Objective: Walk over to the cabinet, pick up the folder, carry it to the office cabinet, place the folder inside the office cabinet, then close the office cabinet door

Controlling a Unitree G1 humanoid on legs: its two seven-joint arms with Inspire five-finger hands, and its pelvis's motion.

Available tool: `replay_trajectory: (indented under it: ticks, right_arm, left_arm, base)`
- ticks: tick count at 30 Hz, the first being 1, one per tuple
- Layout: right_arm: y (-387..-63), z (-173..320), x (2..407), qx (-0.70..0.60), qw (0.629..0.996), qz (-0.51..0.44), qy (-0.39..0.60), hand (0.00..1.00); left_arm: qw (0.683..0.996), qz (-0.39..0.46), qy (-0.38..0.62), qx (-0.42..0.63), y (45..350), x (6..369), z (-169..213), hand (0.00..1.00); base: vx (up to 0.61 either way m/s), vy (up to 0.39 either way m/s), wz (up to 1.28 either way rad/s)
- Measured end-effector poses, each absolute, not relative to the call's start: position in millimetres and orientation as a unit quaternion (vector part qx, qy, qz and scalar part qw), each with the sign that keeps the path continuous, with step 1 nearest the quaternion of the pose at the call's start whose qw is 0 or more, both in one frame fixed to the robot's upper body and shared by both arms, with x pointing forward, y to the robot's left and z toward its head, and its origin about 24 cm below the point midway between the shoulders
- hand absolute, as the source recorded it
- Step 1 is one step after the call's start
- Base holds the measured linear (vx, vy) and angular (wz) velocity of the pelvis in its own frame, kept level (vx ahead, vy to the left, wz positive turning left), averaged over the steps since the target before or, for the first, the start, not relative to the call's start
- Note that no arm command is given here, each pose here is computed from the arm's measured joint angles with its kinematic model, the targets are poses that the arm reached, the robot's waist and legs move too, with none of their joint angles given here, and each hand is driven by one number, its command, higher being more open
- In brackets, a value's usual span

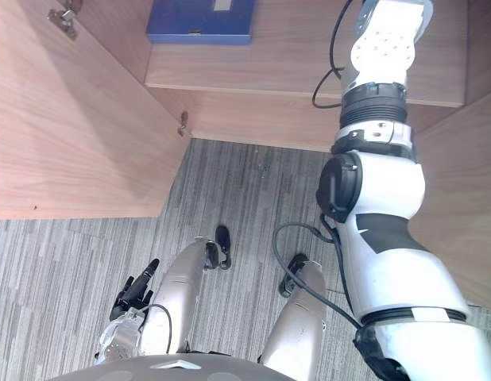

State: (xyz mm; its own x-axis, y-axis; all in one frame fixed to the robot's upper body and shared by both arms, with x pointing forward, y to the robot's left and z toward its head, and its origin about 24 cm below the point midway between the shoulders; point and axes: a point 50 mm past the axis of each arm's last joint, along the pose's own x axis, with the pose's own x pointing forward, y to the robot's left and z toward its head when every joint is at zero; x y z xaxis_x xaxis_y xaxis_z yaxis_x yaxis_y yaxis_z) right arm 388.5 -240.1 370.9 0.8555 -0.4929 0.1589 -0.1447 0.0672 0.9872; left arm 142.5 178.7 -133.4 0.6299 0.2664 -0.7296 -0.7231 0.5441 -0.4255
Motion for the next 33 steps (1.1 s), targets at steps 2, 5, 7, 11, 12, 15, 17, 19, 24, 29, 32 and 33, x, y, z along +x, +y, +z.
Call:
replay_trajectory:
  ticks: [2, 5, 7, 11, 12, 15, 17, 19, 24, 29, 32, 33]
  right_arm:
    - [-243, 372, 387, 0.671, 0.689, -0.128, -0.24, 0.0]
    - [-254, 378, 382, 0.678, 0.677, -0.133, -0.253, 0.0]
    - [-265, 377, 378, 0.692, 0.657, -0.146, -0.262, 0.0]
    - [-292, 366, 371, 0.703, 0.63, -0.182, -0.274, 0.0]
    - [-296, 358, 371, 0.702, 0.629, -0.194, -0.27, 0.0]
    - [-304, 333, 375, 0.713, 0.618, -0.221, -0.246, 0.0]
    - [-307, 324, 375, 0.712, 0.618, -0.231, -0.24, 0.0]
    - [-309, 320, 376, 0.714, 0.615, -0.239, -0.235, 0.0]
    - [-308, 321, 377, 0.675, 0.655, -0.251, -0.229, 0.0]
    - [-301, 330, 379, 0.584, 0.739, -0.248, -0.227, 0.0]
    - [-299, 336, 379, 0.549, 0.767, -0.235, -0.234, 0.0]
    - [-297, 337, 380, 0.54, 0.775, -0.229, -0.236, 0.0]
  left_arm:
    - [0.824, 0.299, 0.309, -0.37, 178, 143, -133, 1.0]
    - [0.826, 0.296, 0.308, -0.367, 177, 146, -132, 1.0]
    - [0.828, 0.295, 0.307, -0.366, 175, 149, -130, 1.0]
    - [0.838, 0.278, 0.289, -0.369, 173, 166, -123, 1.0]
    - [0.84, 0.275, 0.287, -0.369, 172, 168, -122, 1.0]
    - [0.842, 0.271, 0.287, -0.367, 171, 168, -121, 1.0]
    - [0.842, 0.271, 0.288, -0.367, 171, 168, -121, 1.0]
    - [0.843, 0.268, 0.289, -0.366, 170, 169, -121, 1.0]
    - [0.845, 0.263, 0.289, -0.365, 169, 169, -121, 1.0]
    - [0.846, 0.261, 0.288, -0.365, 169, 169, -121, 1.0]
    - [0.848, 0.256, 0.285, -0.367, 169, 170, -120, 1.0]
    - [0.848, 0.255, 0.284, -0.367, 169, 170, -120, 1.0]
  base:
    - [0.0, 0.008, 0.16]
    - [0.0, 0.016, 0.18]
    - [0.0, 0.042, 0.23]
    - [-0.02, 0.059, 0.17]
    - [-0.06, 0.091, 0.06]
    - [-0.05, 0.058, 0.03]
    - [-0.07, 0.065, 0.0]
    - [-0.05, 0.059, 0.0]
    - [-0.02, 0.058, -0.01]
    - [-0.01, 0.071, -0.04]
    - [0.01, 0.082, -0.02]
    - [0.0, 0.054, -0.01]
